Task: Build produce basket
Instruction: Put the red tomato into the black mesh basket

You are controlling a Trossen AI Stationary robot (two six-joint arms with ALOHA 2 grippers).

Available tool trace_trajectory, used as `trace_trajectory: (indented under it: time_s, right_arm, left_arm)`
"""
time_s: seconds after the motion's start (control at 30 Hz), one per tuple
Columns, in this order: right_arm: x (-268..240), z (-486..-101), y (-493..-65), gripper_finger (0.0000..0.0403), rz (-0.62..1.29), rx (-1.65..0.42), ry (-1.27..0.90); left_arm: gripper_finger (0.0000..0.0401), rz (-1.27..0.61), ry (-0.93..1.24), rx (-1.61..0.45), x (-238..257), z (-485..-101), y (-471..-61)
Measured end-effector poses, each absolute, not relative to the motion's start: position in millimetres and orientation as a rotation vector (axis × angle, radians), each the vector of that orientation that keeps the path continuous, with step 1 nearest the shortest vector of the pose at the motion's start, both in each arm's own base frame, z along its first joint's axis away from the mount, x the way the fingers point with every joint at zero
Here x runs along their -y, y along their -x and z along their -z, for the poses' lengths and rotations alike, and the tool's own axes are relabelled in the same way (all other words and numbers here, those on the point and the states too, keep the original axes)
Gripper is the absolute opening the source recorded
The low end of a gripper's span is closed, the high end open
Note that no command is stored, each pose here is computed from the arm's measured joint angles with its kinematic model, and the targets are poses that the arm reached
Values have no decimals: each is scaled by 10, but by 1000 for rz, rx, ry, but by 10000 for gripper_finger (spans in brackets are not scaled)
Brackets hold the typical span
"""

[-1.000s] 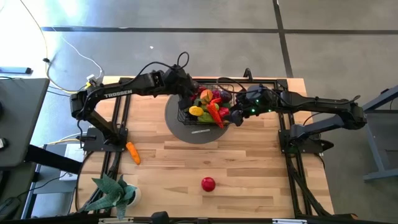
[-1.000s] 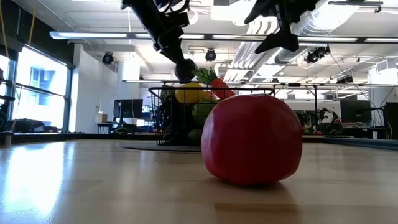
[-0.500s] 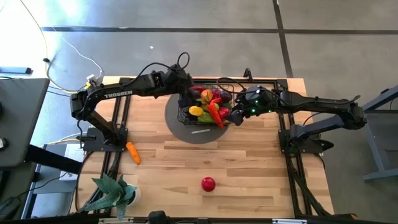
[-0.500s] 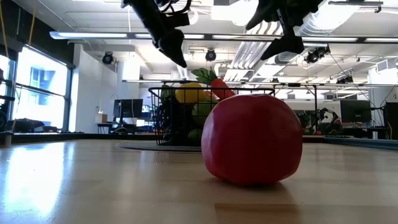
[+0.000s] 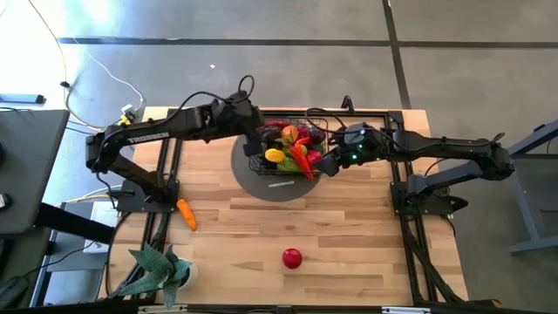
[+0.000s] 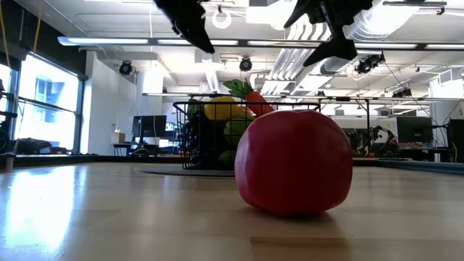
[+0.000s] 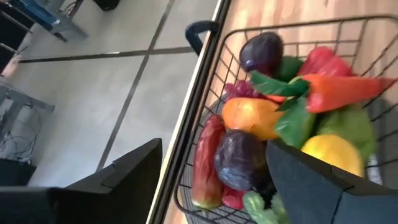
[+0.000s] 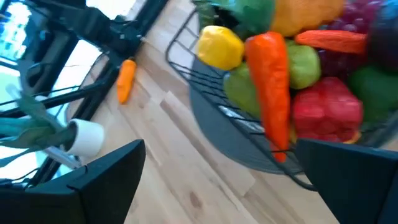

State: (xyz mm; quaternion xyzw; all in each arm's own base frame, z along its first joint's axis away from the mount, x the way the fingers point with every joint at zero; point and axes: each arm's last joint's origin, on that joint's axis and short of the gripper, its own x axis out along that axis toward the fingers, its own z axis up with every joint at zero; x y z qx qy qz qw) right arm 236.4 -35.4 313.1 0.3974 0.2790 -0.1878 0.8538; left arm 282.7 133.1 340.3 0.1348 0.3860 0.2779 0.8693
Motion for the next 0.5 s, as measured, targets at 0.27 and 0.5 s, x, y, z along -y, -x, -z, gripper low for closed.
trace_trajectory:
  time_s: [0.27, 0.5]
  right_arm:
    - [168, -3275, -2480, 397, 250, -449, -817]
    - [-39, -3354, -2622, 397, 114, -350, -797]
  left_arm:
    - [278, -578, -155, -726, -1020, -3651, -2586]
    - [278, -488, 106, -720, -726, -3695, -2437]
